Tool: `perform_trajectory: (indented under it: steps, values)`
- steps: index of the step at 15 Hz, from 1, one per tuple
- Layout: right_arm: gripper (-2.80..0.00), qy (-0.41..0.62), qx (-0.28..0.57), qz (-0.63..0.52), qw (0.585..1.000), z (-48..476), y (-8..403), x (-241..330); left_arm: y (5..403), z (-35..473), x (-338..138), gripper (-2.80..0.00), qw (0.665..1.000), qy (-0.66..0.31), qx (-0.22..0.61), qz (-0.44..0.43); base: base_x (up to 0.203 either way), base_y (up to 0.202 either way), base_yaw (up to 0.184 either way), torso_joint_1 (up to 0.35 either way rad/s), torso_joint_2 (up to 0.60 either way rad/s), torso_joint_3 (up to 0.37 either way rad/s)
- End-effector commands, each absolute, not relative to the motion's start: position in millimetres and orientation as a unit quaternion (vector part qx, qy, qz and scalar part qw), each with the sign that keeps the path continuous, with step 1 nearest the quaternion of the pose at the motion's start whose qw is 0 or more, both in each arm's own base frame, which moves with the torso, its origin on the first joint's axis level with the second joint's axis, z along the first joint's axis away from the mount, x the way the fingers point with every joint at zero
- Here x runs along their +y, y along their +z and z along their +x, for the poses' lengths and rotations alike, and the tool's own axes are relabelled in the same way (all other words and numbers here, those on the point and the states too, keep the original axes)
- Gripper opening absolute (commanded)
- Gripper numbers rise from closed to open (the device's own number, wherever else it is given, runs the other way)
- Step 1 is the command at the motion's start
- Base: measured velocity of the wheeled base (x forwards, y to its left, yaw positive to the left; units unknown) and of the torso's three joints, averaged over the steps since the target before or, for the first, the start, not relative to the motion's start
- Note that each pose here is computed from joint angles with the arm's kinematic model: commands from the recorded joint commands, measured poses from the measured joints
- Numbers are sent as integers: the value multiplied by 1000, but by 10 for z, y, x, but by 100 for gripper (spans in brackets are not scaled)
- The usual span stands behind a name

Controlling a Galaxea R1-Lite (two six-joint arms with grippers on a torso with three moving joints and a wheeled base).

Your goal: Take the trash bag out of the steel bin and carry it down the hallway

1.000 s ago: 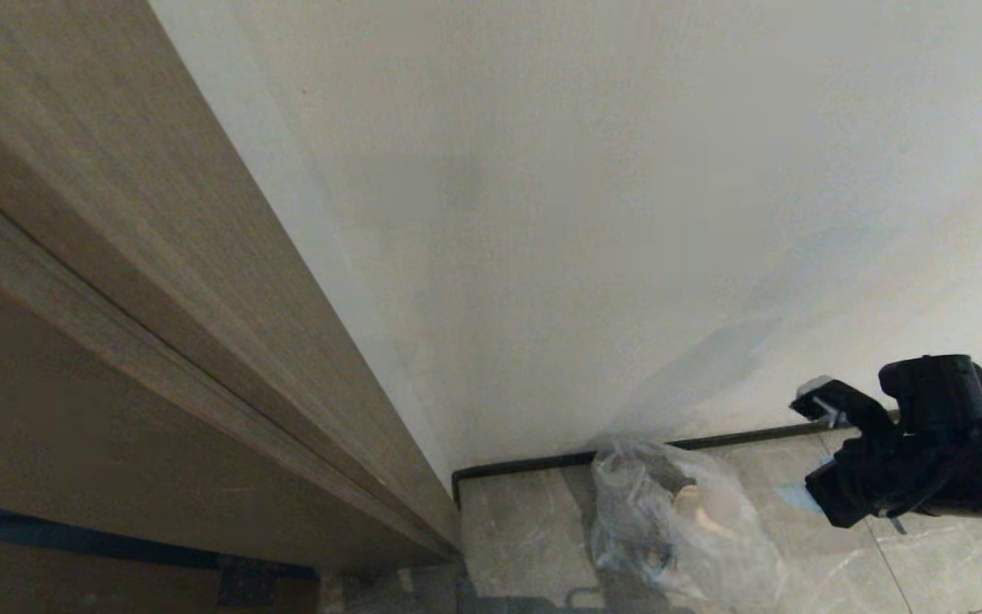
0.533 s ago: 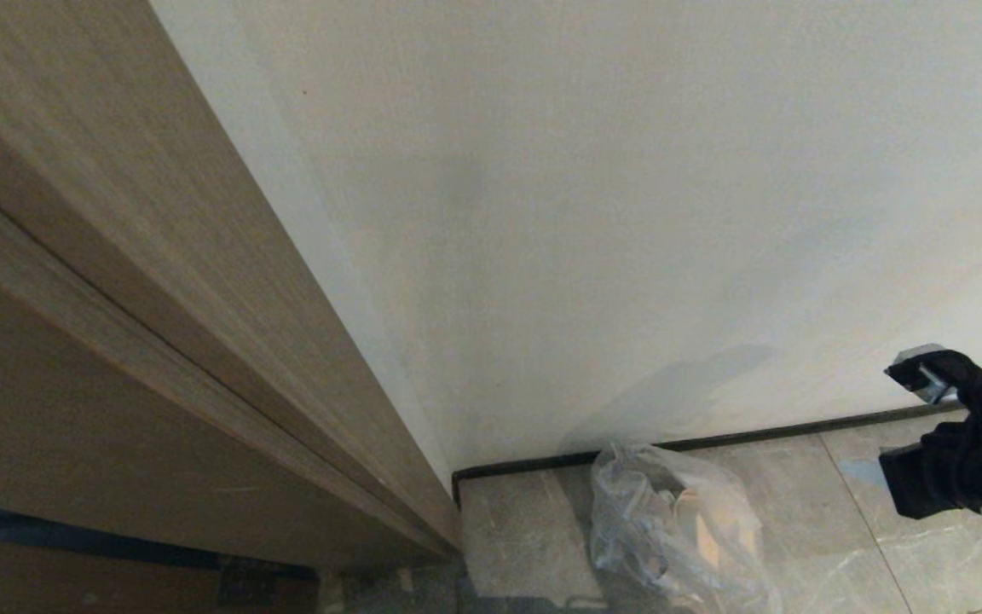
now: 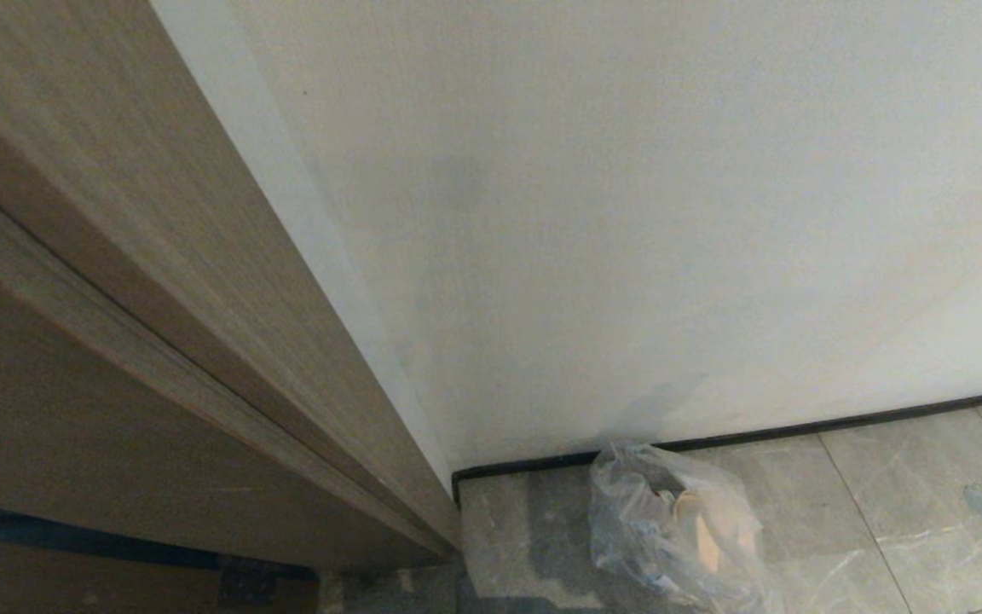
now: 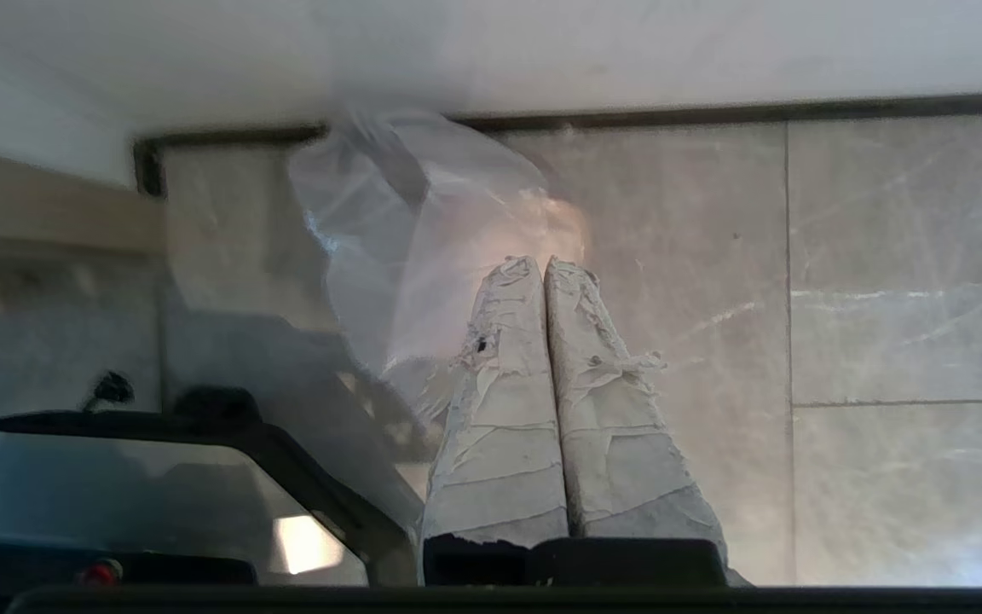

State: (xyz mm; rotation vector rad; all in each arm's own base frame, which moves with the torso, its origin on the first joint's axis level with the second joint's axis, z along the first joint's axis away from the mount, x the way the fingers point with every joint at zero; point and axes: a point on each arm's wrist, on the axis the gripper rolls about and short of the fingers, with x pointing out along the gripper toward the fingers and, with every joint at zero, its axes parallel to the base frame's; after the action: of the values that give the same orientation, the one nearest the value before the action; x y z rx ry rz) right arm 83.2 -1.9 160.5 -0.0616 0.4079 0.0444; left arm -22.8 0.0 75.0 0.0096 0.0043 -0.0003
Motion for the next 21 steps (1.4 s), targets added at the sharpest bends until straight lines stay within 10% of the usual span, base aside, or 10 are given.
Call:
perform_trajectory:
  steps: [1,21]
  values:
    - [-280,20,117,-25,993,273,1356,7,750,-229,0,-280,1000,0,2,5,0,0,0,0,0,0]
    - [-280,-3,2,-8,1000,-227,749,-1,750,-228,0,-280,1000,0,2,5,0,0,0,0,0,0]
